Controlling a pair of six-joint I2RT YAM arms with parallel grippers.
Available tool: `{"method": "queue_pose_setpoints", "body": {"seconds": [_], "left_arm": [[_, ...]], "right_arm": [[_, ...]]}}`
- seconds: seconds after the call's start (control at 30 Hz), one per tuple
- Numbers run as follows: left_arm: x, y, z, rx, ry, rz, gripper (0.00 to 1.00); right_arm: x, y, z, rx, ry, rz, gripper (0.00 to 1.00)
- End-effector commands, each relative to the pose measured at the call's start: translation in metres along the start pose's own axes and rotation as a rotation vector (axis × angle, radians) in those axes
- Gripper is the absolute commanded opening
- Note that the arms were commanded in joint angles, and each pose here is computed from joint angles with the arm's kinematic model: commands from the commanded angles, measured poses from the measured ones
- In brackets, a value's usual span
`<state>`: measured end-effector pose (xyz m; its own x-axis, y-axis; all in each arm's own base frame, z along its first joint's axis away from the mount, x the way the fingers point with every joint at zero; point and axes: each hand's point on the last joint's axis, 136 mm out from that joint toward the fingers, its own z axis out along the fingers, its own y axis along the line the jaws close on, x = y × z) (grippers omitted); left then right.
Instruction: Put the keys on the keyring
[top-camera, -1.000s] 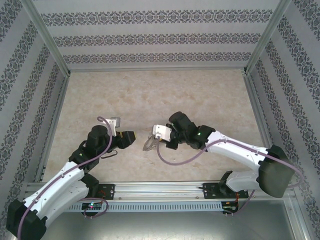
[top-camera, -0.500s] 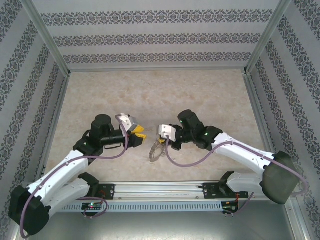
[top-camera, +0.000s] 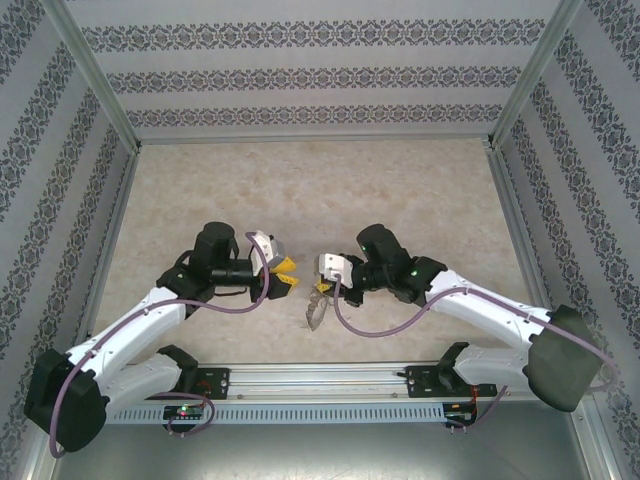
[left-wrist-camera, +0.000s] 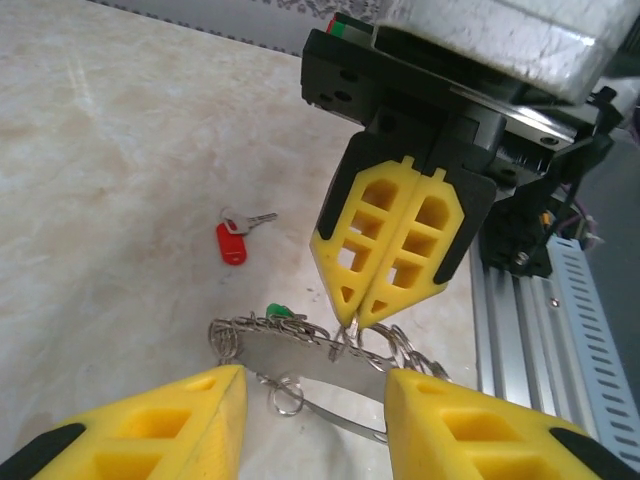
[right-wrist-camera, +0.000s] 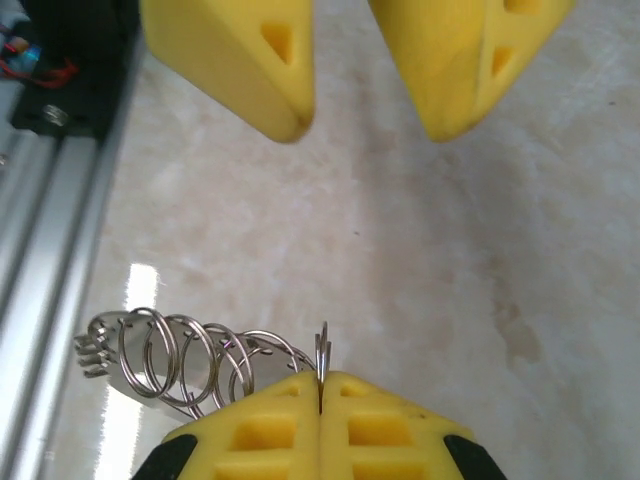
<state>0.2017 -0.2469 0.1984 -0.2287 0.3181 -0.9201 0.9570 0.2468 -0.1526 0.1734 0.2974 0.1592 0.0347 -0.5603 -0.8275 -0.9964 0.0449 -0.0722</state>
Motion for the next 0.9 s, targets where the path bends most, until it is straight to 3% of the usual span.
{"method": "queue_pose_setpoints", "body": {"seconds": [0.0,0.37,0.87], "left_arm": [[-0.009,-0.016,0.0,0.1,-0.014,0.036,0.4],[-0.008,-0.044,0.036,0.261,0.045,0.112,0.38],[0.015,-0.041,0.056,0.204,0.088,0.146,0.32]], "right_arm": [[-0.005,0.029,-0.007,-0.128,-0.069,0.089,0.0],[0.019,0.034,-0.015,-0.1,-0.072,0.166,0.0],[0.028,0.031,-0.013,-0.083,-0.075,0.181,0.0]]}}
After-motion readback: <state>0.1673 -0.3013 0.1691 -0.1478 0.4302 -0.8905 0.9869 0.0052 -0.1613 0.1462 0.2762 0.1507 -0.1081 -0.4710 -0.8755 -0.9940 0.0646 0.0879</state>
